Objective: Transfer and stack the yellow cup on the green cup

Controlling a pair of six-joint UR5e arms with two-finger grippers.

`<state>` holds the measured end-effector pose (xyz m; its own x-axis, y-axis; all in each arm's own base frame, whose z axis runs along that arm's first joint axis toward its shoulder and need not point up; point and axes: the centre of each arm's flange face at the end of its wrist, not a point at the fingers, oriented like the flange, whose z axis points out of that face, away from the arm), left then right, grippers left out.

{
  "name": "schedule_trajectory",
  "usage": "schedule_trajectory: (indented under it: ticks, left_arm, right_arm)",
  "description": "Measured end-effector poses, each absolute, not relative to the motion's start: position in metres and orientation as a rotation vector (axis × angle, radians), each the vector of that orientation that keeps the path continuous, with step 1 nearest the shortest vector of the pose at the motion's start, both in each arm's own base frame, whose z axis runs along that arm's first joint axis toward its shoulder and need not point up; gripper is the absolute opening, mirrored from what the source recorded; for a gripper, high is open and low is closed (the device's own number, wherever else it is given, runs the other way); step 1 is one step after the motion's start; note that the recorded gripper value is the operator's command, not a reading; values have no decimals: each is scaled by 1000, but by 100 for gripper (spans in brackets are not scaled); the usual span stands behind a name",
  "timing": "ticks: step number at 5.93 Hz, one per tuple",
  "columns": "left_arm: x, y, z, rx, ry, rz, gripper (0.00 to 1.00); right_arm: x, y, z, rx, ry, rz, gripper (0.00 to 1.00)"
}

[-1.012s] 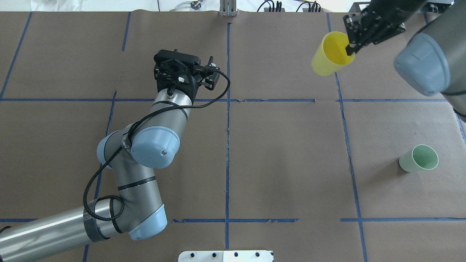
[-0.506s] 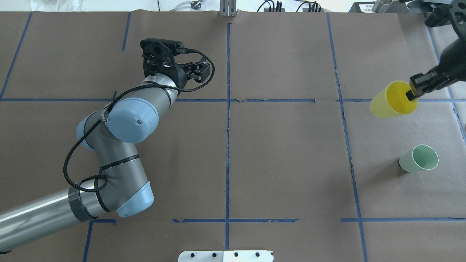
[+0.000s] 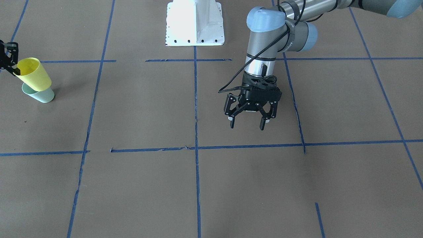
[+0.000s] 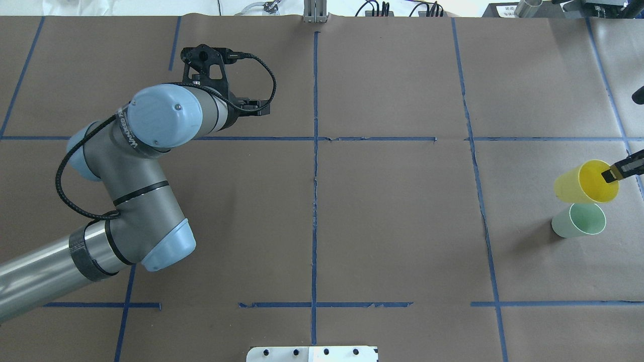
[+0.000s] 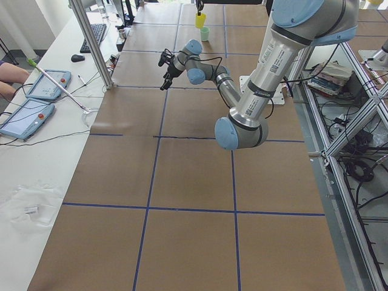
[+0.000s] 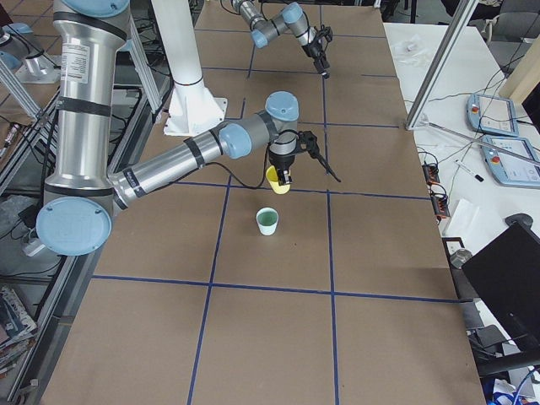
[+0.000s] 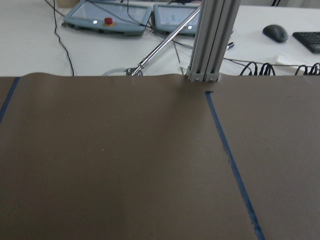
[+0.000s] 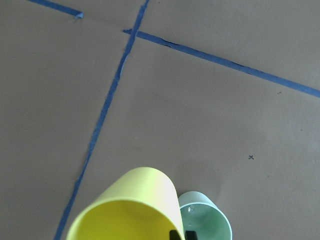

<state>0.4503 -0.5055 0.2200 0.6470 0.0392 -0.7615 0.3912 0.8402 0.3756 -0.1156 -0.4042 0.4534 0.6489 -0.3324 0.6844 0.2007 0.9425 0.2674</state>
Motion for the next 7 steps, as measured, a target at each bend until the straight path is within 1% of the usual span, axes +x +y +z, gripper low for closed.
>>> schedule_trajectory:
  ticks: [2, 5, 7]
  left_arm:
    - [437, -498, 216, 455, 853, -212, 100]
    - [434, -494, 211, 438, 873, -239, 100]
    - [434, -492, 208, 432, 882, -254, 100]
  right_arm:
    - [-114, -401, 498, 160, -808, -306, 0]
    - [-113, -398, 523, 122, -796, -294, 0]
    - [-110, -391, 526, 109, -800, -291, 0]
